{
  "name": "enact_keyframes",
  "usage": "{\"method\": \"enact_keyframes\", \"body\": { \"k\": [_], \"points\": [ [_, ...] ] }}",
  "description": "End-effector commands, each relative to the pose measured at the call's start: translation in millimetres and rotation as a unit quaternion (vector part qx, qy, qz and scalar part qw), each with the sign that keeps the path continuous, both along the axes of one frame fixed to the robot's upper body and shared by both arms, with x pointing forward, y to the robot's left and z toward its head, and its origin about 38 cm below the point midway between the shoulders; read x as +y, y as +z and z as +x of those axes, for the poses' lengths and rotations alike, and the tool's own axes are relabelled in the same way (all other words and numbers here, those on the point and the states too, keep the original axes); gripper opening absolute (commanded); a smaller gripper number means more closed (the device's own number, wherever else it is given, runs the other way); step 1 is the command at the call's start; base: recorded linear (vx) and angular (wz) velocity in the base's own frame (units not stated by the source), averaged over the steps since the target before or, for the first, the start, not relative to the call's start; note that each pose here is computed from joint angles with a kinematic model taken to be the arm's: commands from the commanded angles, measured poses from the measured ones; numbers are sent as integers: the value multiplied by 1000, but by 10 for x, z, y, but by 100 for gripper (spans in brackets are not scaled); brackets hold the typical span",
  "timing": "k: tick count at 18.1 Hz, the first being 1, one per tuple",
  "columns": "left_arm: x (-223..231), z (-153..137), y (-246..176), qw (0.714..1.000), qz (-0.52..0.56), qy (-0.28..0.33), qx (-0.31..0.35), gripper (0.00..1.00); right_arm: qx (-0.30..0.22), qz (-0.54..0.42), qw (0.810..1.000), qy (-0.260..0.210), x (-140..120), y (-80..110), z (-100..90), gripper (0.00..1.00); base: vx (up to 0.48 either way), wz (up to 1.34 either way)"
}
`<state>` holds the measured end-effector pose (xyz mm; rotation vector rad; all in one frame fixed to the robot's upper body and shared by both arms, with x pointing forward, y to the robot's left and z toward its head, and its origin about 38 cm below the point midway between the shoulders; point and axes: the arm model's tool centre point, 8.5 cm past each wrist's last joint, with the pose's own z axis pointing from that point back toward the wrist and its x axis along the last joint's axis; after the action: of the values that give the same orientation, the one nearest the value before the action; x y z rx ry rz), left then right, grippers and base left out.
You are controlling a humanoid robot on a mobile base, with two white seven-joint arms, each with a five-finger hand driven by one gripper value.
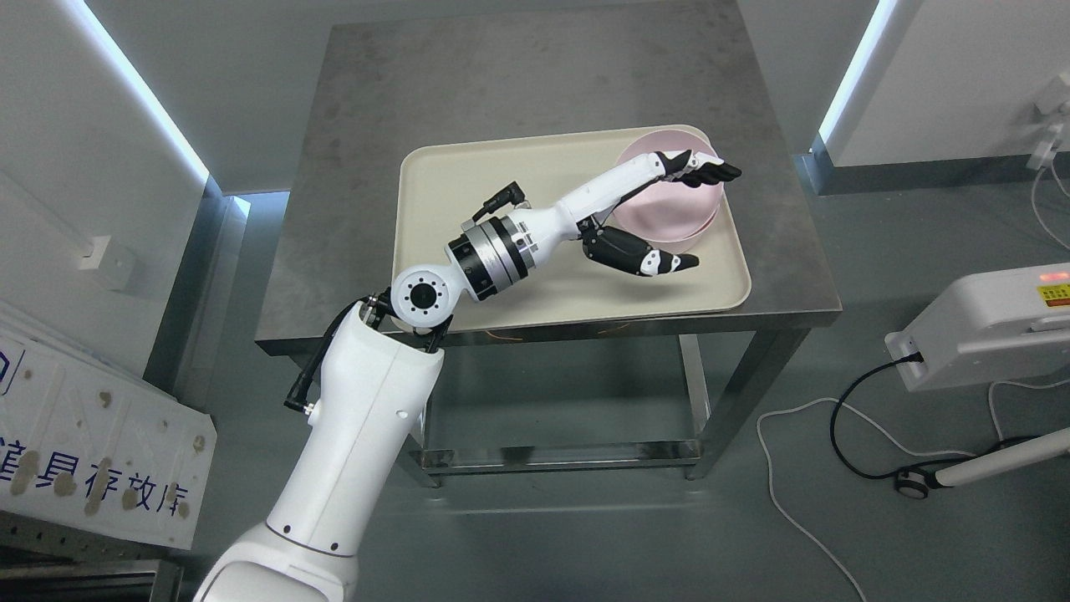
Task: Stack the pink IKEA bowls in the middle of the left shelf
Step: 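Release the bowl and reposition the left hand at the stacked bowls' rim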
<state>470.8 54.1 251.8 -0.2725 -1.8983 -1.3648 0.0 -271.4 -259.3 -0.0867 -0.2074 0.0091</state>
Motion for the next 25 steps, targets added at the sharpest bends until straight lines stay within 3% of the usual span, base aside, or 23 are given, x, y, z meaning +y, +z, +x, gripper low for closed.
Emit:
{"method": "enact_keyframes", "body": {
  "k": [1,5,10,17,20,25],
  "points": [
    [374,-21,159,990,46,121,-57,70,-9,-9,1000,-2,-114,10,60,100,0,0],
    [332,59,218,980,95,161,-73,69,-9,-9,1000,-2,-114,10,60,100,0,0],
    [-197,-88,18,973,179,106,-104,66,-9,-9,1000,-2,-114,10,60,100,0,0],
    [-460,-135,-12,963,223,74,-129,60,-9,-9,1000,-2,-114,10,60,100,0,0],
    [-401,-51,-130,961,236,82,-114,51,-9,-9,1000,-2,-114,10,60,100,0,0],
    [-90,165,-70,962,222,119,-108,46,-9,-9,1000,-2,-114,10,60,100,1,8]
  ]
}}
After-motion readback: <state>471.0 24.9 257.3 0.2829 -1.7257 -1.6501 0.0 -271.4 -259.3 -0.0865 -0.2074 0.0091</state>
